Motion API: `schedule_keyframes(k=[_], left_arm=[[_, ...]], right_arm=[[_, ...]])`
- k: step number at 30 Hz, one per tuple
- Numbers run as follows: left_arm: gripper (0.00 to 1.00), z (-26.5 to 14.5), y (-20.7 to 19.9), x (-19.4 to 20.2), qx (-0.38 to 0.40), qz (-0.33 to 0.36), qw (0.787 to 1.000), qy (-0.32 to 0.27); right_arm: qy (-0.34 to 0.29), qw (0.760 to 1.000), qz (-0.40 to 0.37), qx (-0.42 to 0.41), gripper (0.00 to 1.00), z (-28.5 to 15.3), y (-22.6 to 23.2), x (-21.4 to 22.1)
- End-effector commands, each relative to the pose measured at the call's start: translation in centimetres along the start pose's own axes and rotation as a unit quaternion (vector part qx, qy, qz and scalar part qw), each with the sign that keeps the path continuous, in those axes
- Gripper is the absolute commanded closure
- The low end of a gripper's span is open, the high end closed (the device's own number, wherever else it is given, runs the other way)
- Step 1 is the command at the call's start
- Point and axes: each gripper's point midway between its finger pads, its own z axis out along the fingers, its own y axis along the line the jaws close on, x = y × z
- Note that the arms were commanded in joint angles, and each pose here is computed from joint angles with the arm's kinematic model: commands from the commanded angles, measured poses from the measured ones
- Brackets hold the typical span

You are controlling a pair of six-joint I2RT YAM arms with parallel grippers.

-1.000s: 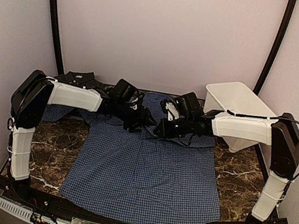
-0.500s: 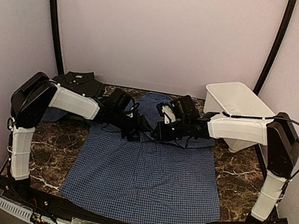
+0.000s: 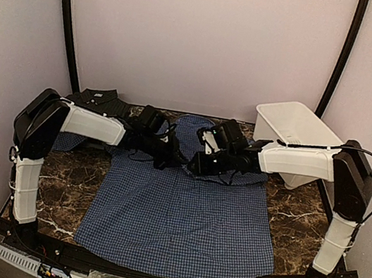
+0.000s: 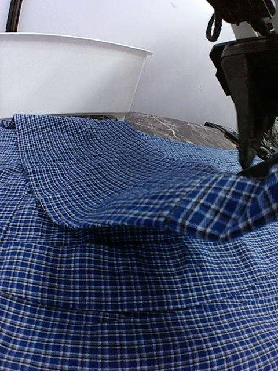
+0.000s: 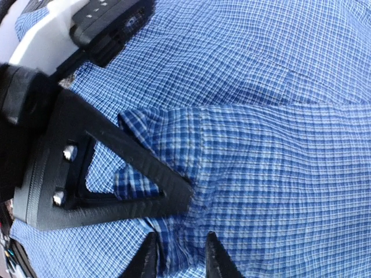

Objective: Fold and stack the long sleeve shirts
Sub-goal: Pass from the right arm to the left, then pick up the flattened shirt from the center of the board.

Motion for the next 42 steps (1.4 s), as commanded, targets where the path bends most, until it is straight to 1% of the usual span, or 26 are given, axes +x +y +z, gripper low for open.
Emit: schedule_keyframes(k=[1,2,5,6,12,15,18,23,26,29,33,37,42], left_arm=[[1.00,-1.7,-1.3,-2.1,-0.024,0.049,0.998,-0.030],[1.00,-2.3,-1.7,-2.7,-0.030,0.054,0.997,-0.038],[1.00,-3.6,-2.9,-4.2,-0.038,0.090,0.993,-0.060],[1.00,-4.2,-3.5,-5.0,-0.041,0.102,0.992,-0.069],[1.00,-6.7,-6.0,-7.8,-0.057,0.152,0.981,-0.108],[1.00,-7.4,-6.5,-8.9,-0.062,0.163,0.977,-0.120],[1.00,-7.9,-6.2,-9.8,-0.066,0.166,0.976,-0.124],[1.00,-9.5,-4.6,-11.6,-0.088,0.161,0.973,-0.140],[1.00,-10.6,-3.8,-12.6,-0.101,0.159,0.970,-0.151],[1.00,-11.3,-2.2,-13.7,-0.111,0.148,0.970,-0.157],[1.00,-9.5,0.9,-14.1,-0.116,0.131,0.976,-0.134],[1.00,-7.5,3.7,-13.6,-0.124,0.115,0.980,-0.108],[1.00,-6.6,6.9,-13.5,-0.150,0.100,0.978,-0.101]], right_arm=[[-0.037,0.998,0.006,0.053,0.66,-3.5,-1.4,-1.2],[-0.027,0.998,0.013,0.061,0.61,-3.9,-2.0,-0.2],[-0.031,0.993,0.038,0.104,0.51,-6.1,-4.7,1.1],[-0.029,0.992,0.048,0.115,0.49,-6.8,-5.5,1.7],[-0.001,0.979,0.101,0.179,0.47,-10.8,-9.0,6.7],[0.011,0.972,0.128,0.196,0.46,-12.6,-10.1,9.2],[0.030,0.964,0.156,0.211,0.45,-13.8,-11.0,12.0],[0.063,0.954,0.186,0.229,0.45,-15.2,-12.0,16.0],[0.078,0.949,0.195,0.236,0.45,-16.0,-12.3,17.6],[0.089,0.947,0.202,0.234,0.45,-16.5,-12.2,18.5],[0.095,0.946,0.205,0.231,0.45,-16.3,-12.3,19.1],[0.098,0.946,0.201,0.233,0.45,-15.2,-12.5,19.0],[0.100,0.947,0.197,0.232,0.45,-13.6,-12.8,18.8]])
